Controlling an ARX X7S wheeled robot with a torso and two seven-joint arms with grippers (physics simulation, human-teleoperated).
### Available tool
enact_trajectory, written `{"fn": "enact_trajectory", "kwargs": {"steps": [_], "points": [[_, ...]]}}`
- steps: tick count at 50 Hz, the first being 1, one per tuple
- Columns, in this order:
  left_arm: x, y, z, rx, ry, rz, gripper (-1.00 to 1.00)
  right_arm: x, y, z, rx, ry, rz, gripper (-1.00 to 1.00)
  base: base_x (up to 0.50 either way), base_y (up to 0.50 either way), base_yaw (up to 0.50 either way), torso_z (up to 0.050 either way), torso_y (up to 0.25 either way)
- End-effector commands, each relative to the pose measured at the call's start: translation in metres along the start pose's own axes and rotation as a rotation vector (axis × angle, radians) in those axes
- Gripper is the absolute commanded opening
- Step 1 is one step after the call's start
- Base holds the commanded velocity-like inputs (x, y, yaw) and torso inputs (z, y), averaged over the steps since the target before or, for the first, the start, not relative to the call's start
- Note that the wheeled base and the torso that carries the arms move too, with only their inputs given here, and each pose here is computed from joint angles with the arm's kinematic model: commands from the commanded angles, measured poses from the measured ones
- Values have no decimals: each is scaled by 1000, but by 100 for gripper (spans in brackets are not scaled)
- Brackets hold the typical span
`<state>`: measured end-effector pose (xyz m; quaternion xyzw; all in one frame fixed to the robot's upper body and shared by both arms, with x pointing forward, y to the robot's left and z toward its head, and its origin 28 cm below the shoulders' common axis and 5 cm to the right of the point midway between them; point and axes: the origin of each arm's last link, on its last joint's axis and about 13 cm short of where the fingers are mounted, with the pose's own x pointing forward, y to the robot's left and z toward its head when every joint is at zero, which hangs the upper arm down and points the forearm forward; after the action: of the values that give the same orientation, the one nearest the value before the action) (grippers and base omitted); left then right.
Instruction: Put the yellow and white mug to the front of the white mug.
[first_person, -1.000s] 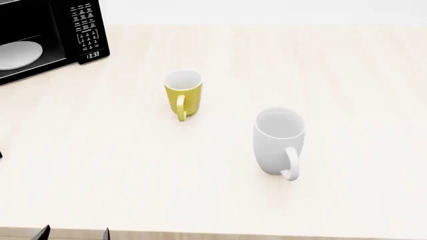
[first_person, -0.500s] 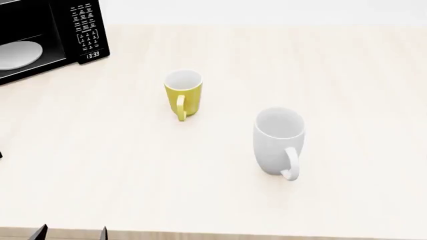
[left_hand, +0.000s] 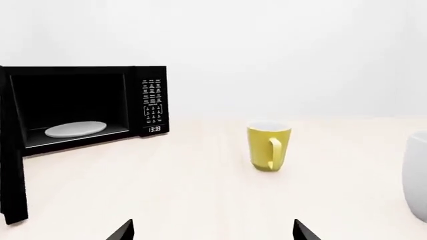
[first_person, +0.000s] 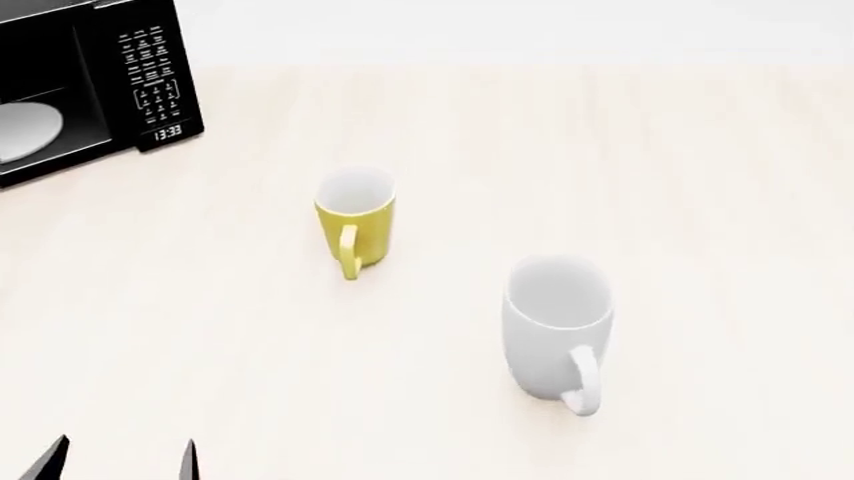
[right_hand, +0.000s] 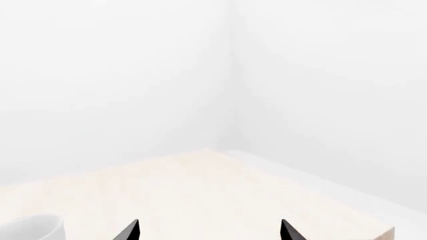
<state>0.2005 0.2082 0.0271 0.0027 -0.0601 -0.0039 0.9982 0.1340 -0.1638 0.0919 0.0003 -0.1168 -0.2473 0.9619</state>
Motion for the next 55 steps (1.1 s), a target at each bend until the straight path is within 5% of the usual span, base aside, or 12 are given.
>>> {"fn": "enact_trajectory", "kwargs": {"steps": [1,21,31,55], "points": [[-4,0,19,27,-70,21,100,0,-1,2,14,-3,-3,100,500,-74,0,0,0],[-6,2,26,17,-96,30,100,0,-1,3,105,15,43,100,480,-213,0,0,0],[-6,2,24,12,-88,22,100,0,-1,2,59,8,13,100,342,-391,0,0,0],[-2,2,28,44,-69,10,100,-1,1,2,32,-5,28,100,0,0,0,0,0]]}}
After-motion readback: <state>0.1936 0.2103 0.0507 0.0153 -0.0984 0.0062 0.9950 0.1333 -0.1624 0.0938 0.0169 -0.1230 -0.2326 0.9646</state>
